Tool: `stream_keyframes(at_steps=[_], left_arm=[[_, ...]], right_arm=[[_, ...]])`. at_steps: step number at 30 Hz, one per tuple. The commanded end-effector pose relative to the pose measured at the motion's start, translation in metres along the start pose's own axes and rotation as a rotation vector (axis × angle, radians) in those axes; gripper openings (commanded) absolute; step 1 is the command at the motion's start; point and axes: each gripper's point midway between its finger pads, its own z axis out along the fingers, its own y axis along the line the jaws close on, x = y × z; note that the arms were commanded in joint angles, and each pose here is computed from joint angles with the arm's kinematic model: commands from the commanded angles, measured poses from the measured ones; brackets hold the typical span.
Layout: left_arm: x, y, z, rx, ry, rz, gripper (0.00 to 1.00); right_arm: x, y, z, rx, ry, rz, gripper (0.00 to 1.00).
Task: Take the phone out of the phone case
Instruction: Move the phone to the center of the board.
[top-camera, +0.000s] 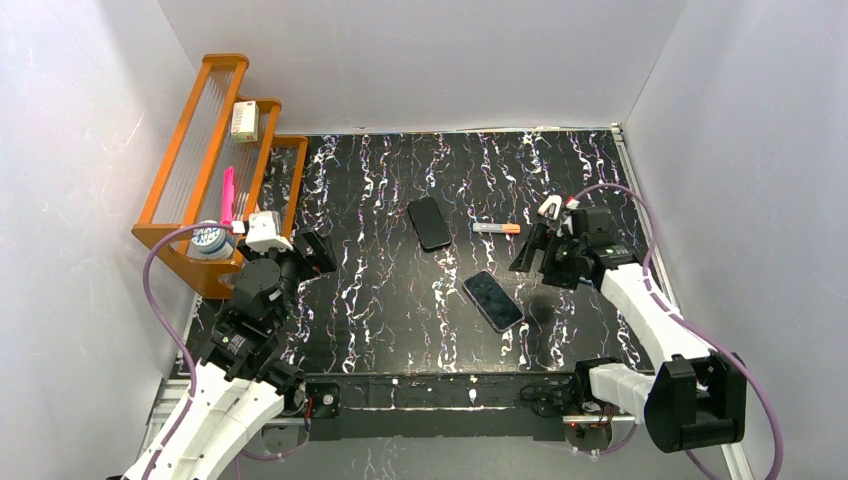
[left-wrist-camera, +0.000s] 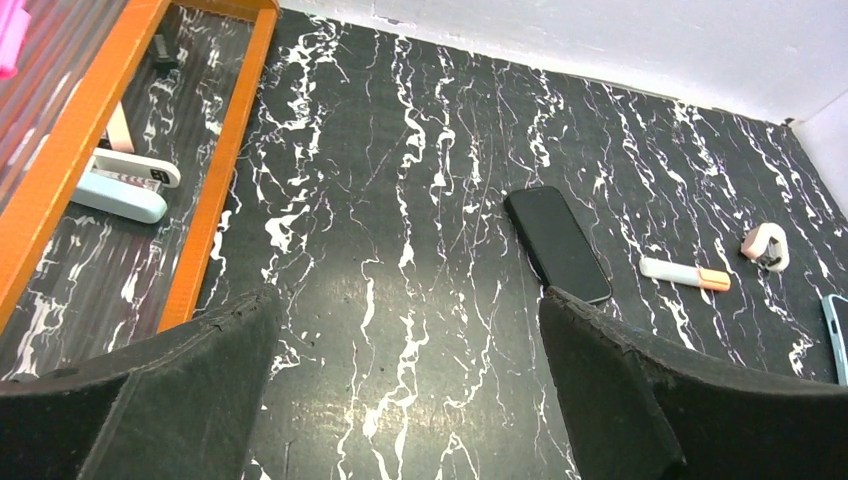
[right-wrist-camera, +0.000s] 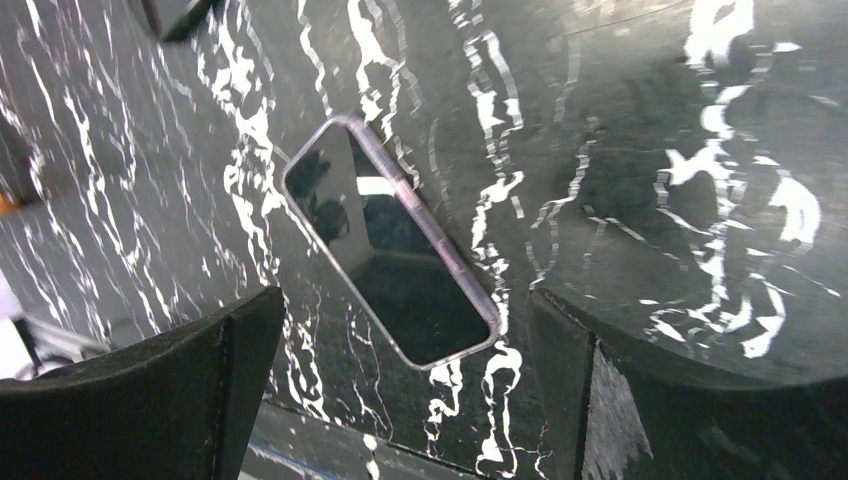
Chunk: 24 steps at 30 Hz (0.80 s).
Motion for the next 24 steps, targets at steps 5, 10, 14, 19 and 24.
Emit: stream_keyframes(at_steps=[5,10,14,19,24], left_arm=[[0.003,-0.009,-0.004,0.061,0.032,0.033,0.98],[0.012,-0.016,-0.002,0.104,0.059,0.061,0.98],[0.014,-0.021,-0.002,0.135,0.067,0.065,0.98],[0.015,-0.023,-0.003,0.151,0.069,0.069,0.98],[0.016,-0.028,-0.005,0.181,0.072,0.068,0.98]], right_arm=[[0.027,0.032,0.027,-0.035,0.130,-0.247,0.99],[0.034,0.023,0.046,0.107,0.183,-0.319,0.99],[0.045,0.025,0.060,0.095,0.249,-0.350,0.99],[0.064,0.031,0.071,0.079,0.311,-0.393,0.99],[0.085,0.034,0.077,0.099,0.369,-0.448,0.99]])
